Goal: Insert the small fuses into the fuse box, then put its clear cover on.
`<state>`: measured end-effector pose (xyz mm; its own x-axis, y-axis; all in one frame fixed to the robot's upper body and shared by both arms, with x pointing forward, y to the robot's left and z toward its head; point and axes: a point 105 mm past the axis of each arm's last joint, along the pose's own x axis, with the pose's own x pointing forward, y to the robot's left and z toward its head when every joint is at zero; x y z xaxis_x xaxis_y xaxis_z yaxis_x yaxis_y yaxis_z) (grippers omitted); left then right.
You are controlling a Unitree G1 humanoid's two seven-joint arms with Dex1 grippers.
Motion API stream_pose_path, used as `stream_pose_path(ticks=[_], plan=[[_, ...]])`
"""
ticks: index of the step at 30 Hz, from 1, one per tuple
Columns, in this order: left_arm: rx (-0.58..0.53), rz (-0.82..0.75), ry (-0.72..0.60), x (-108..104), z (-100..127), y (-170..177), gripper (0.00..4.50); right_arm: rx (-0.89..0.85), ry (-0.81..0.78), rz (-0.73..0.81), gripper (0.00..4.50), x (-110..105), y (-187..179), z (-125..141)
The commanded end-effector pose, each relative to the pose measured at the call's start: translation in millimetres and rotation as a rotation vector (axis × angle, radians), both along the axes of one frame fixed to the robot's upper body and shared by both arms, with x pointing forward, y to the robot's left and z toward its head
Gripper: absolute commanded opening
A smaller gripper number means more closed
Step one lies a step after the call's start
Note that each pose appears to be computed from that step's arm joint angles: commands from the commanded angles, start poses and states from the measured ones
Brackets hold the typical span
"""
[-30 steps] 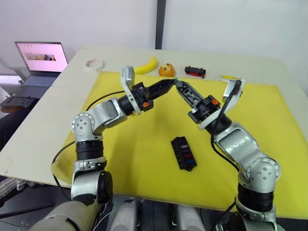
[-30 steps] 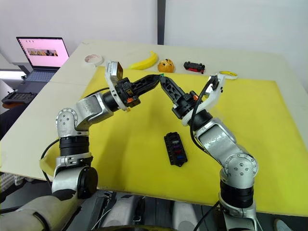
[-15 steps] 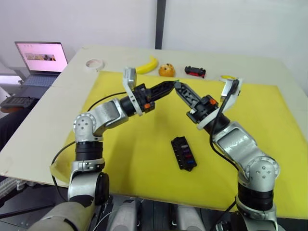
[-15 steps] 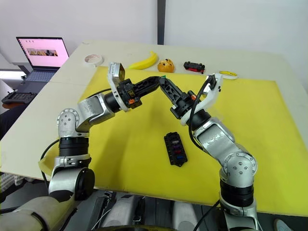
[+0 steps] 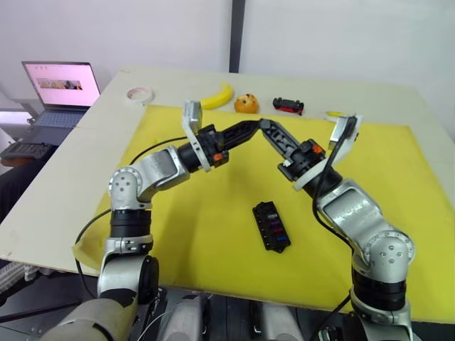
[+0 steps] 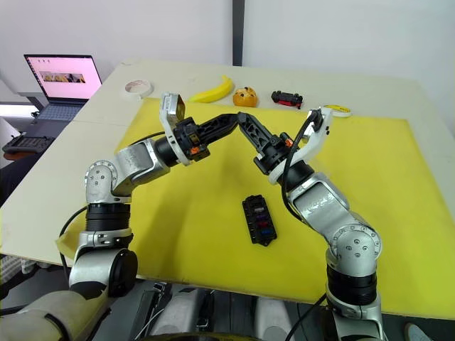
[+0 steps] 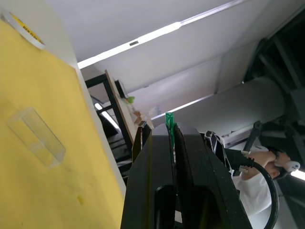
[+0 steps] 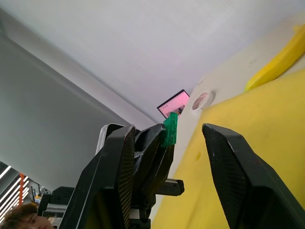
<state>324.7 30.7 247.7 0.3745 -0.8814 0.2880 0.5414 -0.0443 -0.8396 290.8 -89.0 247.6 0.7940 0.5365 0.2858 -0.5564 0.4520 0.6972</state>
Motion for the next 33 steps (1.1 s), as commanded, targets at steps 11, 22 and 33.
stream_pose_path(ticks=[11,22,33], plan=[[-0.011,-0.05,-0.045,-11.7,8.9,-5.0,0.0,-0.002,-0.043,0.03,0.04,-6.3,7.2,9.5],[0.033,-0.038,-0.05,-10.2,0.6,-2.1,0.0,0.025,-0.063,0.046,0.04,-10.9,5.0,18.1],[0.394,-0.166,-0.432,-36.7,-0.2,43.6,4.32,-0.444,-0.243,0.231,0.0,-45.6,-23.5,11.1]])
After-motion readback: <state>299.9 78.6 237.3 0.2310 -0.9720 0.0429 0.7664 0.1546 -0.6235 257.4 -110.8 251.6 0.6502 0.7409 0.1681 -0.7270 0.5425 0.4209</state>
